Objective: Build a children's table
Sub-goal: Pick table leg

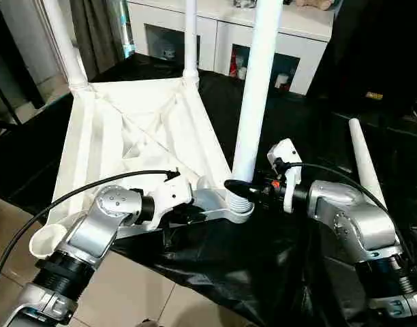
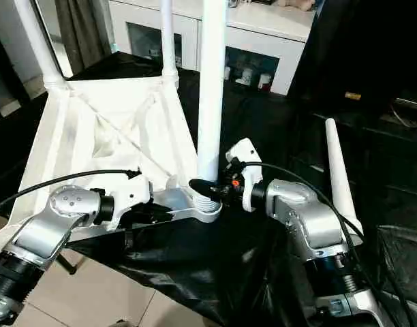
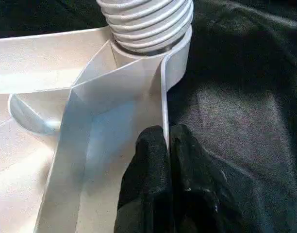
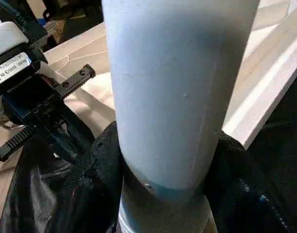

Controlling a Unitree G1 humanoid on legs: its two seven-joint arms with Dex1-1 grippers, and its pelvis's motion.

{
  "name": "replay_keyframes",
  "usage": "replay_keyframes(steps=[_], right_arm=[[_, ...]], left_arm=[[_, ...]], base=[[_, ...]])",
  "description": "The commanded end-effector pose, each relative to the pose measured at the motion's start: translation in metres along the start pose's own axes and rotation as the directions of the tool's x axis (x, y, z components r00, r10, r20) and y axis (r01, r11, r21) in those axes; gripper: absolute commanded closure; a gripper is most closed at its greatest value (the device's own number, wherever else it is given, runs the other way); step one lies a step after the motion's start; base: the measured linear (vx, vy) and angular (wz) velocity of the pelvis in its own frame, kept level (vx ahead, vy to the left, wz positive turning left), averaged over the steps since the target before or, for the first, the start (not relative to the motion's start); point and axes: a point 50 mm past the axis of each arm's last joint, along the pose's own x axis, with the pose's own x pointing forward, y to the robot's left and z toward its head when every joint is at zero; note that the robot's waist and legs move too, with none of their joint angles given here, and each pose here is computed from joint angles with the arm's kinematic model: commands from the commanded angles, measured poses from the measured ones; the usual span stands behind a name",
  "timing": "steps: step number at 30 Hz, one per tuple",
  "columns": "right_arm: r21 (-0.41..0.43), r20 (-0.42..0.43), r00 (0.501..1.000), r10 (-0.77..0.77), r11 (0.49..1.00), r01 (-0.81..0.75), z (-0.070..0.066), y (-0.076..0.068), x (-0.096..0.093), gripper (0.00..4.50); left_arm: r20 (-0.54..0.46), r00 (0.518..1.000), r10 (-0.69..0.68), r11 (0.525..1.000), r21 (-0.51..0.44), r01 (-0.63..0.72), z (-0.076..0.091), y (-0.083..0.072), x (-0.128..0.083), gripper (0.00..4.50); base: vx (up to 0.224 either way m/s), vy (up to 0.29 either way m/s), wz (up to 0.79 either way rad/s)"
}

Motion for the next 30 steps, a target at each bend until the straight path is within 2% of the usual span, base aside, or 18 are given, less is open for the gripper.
replay_keyframes(steps=[1,10,17,18,23,24,27,30], right_arm=[[-0.020,-0.004,1.000,-0.002,1.000,0.002,0.004,-0.001,0.000,2.59],[-0.019,-0.100,0.995,-0.004,1.000,0.002,-0.002,-0.005,-0.005,2.59],[-0.026,-0.102,0.995,-0.023,0.999,0.021,-0.004,-0.007,-0.003,2.59],[-0.003,-0.067,0.997,-0.043,0.999,0.043,-0.005,-0.009,0.003,2.59],[0.061,-0.009,0.998,-0.067,0.996,0.067,-0.006,-0.012,0.009,2.59],[0.061,-0.009,0.998,-0.067,0.996,0.067,-0.006,-0.012,0.009,2.59],[0.133,0.042,0.997,-0.071,0.989,0.064,-0.009,-0.011,0.008,2.59],[0.191,0.068,0.994,-0.088,0.979,0.074,-0.017,-0.011,0.004,2.59]], left_arm=[[0.041,0.999,-0.030,0.999,0.037,0.029,0.008,-0.001,0.004,4.50],[0.030,0.998,-0.049,0.998,0.047,0.048,0.007,-0.001,0.004,4.50],[0.031,0.998,-0.054,0.997,0.049,0.052,0.008,-0.001,0.005,4.50],[0.031,0.998,-0.058,0.997,0.051,0.056,0.008,-0.001,0.006,4.50],[0.028,0.998,-0.061,0.997,0.055,0.059,0.008,-0.001,0.005,4.50],[0.028,0.998,-0.061,0.997,0.055,0.059,0.008,-0.001,0.005,4.50],[0.024,0.998,-0.057,0.997,0.056,0.056,0.007,-0.001,0.003,4.50],[0.021,0.999,-0.050,0.997,0.057,0.049,0.007,-0.001,0.003,4.50]], base=[[0.000,0.000,0.00],[0.000,0.000,0.00],[0.000,0.000,0.00],[0.000,0.000,0.00],[0.000,0.000,0.00],[0.000,0.000,0.00],[0.000,0.000,0.00],[0.000,0.000,0.00]])
